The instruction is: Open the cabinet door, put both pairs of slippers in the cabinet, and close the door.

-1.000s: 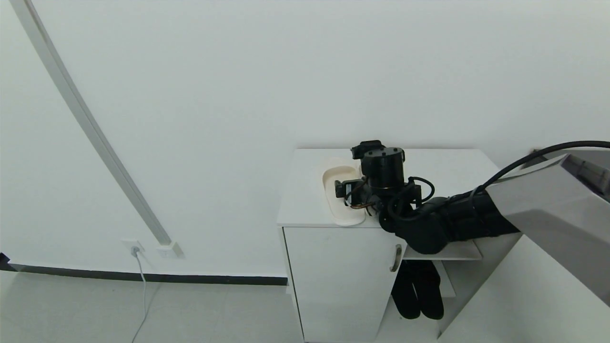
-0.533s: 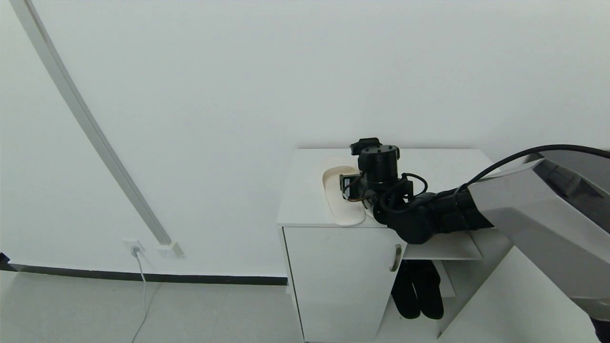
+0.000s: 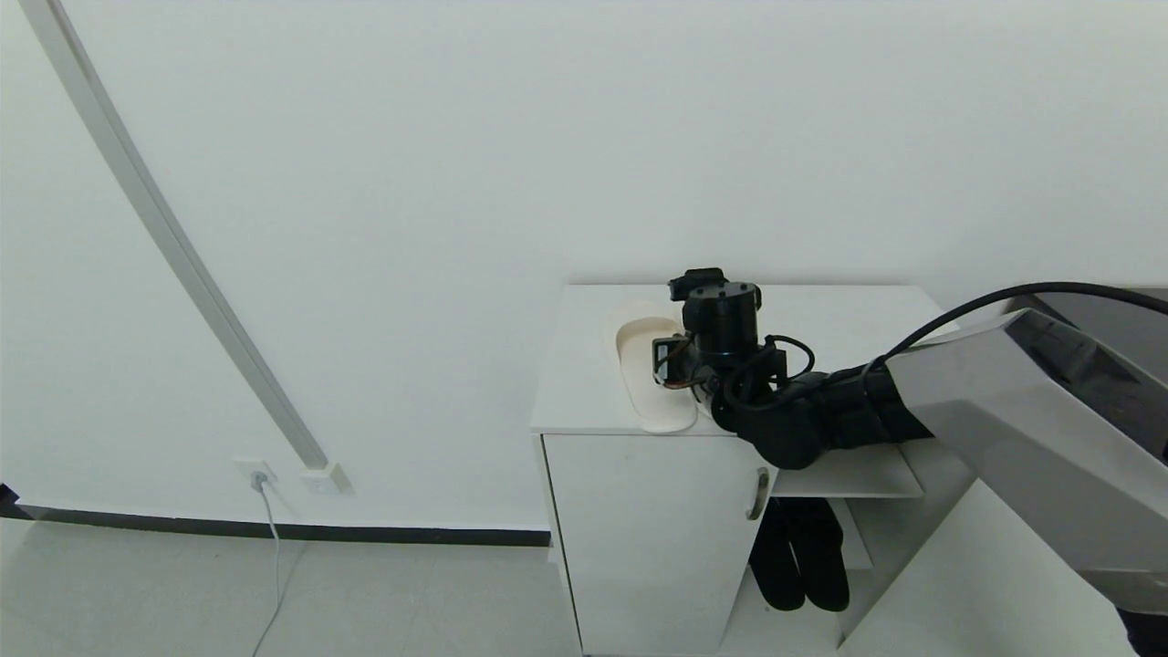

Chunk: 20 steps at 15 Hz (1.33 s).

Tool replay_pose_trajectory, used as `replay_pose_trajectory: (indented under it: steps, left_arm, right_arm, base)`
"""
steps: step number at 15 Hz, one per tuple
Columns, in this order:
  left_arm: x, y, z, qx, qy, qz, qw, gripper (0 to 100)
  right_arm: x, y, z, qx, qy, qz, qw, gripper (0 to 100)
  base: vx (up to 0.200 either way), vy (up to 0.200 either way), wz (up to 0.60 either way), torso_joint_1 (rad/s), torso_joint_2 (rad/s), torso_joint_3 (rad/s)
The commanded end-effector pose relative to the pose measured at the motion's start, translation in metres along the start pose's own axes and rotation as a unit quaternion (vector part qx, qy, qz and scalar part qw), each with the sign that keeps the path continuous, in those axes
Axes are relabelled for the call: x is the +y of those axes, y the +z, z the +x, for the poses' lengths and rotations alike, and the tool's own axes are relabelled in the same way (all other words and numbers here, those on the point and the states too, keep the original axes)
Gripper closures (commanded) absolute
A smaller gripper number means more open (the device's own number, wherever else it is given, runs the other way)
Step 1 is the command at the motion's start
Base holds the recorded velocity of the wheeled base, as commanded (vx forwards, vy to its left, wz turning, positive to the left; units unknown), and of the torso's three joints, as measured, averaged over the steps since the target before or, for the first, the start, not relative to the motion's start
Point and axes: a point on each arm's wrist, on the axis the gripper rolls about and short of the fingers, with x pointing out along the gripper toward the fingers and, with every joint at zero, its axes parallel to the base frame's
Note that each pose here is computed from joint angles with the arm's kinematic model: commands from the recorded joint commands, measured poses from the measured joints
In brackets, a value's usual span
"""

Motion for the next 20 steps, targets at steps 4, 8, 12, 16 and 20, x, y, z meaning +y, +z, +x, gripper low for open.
replay_pose_trajectory:
  steps: [4, 8, 12, 16, 20]
  left_arm:
    - [0.000, 0.000, 0.000, 0.001, 0.000, 0.000, 1.0000, 100]
    - [0.000, 0.000, 0.000, 0.001, -0.001, 0.001, 1.0000, 100]
    - [0.000, 0.000, 0.000, 0.001, 0.000, 0.003, 1.0000, 100]
    - [0.000, 0.000, 0.000, 0.001, 0.000, 0.001, 1.0000, 100]
    - [0.000, 0.000, 0.000, 0.001, 0.000, 0.000, 1.0000, 100]
  right_arm:
    - [-0.008, 0.039, -0.057, -0.017, 0.019, 0.008, 1.000, 100]
    - [-0.025, 0.032, -0.133, 0.004, 0.090, -0.007, 0.996, 100]
    - [-0.063, 0.016, -0.198, 0.029, 0.151, -0.017, 0.988, 100]
    - [-0.063, 0.009, -0.203, 0.040, 0.157, -0.027, 0.986, 100]
    - [-0.056, 0.004, -0.203, 0.047, 0.165, -0.033, 0.985, 100]
  base:
    - [0.000, 0.000, 0.00, 0.000, 0.00, 0.000]
    - [0.000, 0.000, 0.00, 0.000, 0.00, 0.000]
    - [0.000, 0.000, 0.00, 0.000, 0.00, 0.000]
    - [0.000, 0.000, 0.00, 0.000, 0.00, 0.000]
    - [0.000, 0.000, 0.00, 0.000, 0.00, 0.000]
